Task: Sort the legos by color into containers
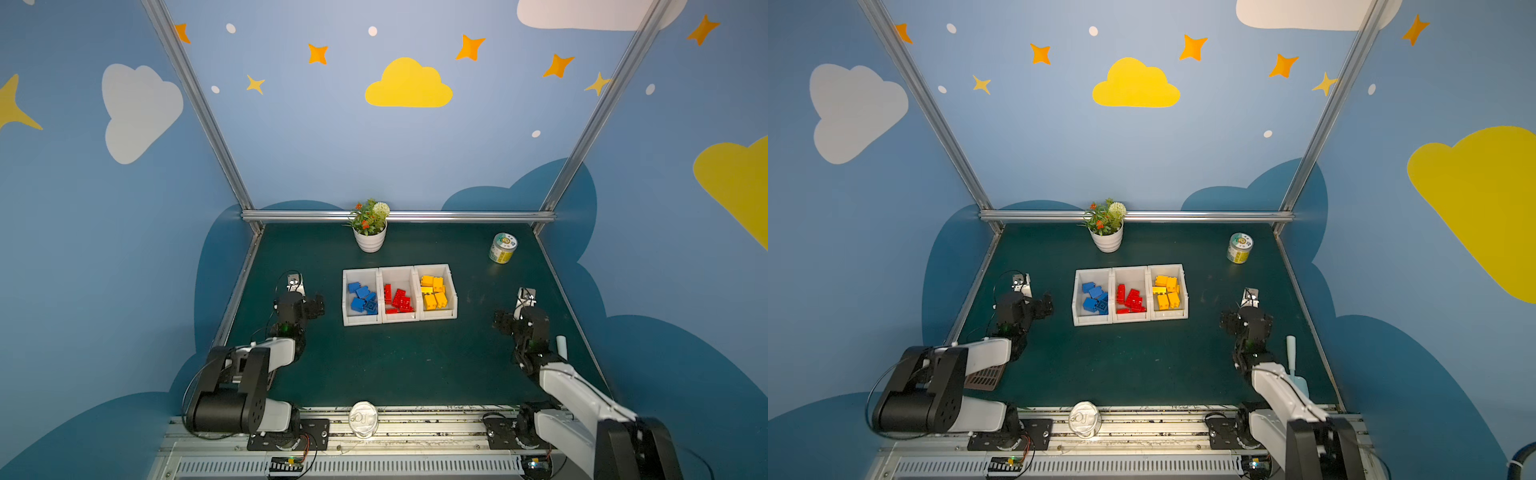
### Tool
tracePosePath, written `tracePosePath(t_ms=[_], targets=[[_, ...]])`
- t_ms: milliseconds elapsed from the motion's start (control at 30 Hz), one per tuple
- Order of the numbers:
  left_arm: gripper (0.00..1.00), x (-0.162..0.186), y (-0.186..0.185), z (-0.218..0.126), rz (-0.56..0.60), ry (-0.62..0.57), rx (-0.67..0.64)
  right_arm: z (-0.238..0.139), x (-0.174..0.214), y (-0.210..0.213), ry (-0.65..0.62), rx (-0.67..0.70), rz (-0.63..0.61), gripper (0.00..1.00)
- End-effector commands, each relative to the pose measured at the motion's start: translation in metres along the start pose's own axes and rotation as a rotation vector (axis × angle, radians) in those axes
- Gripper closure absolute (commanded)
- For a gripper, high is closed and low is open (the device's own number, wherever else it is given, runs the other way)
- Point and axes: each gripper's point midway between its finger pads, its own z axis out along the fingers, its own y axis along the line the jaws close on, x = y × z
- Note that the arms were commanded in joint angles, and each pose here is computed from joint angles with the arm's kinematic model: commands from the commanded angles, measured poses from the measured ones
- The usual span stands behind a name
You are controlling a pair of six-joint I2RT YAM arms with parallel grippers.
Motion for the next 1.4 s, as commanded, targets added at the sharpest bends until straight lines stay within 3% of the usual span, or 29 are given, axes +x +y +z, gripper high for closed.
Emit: tracePosePath(t_ms=[0,133,233,300,400,500,1367], targets=[[0.0,-0.011,-0.008,0.009,0.011,-0.067,0.049,0.029,-0.023,0.014,-0.06,-0.088,0.071,0.01],[0.0,-0.01,-0.009,0.009,0.009,-0.043,0.066,0.056,-0.022,0.022,-0.175,-0.091,0.005,0.02],[0.0,-0.01,-0.009,0.01,0.007,-0.032,0.069,0.057,-0.017,0.021,-0.073,-0.086,0.019,0.02],[0.0,-0.01,-0.01,0.01,0.009,-0.031,0.072,0.057,-0.012,0.018,0.077,-0.074,0.066,0.01],[0.0,-0.01,-0.01,0.009,0.013,-0.032,0.075,0.057,-0.013,0.022,0.018,-0.098,0.005,0.01],[0.0,-0.011,-0.01,0.009,0.014,-0.031,0.076,0.056,-0.012,0.02,0.069,-0.085,0.057,0.01],[0.0,-0.01,-0.011,0.008,0.024,-0.018,0.083,0.058,-0.012,0.02,0.071,-0.09,0.058,0.01]])
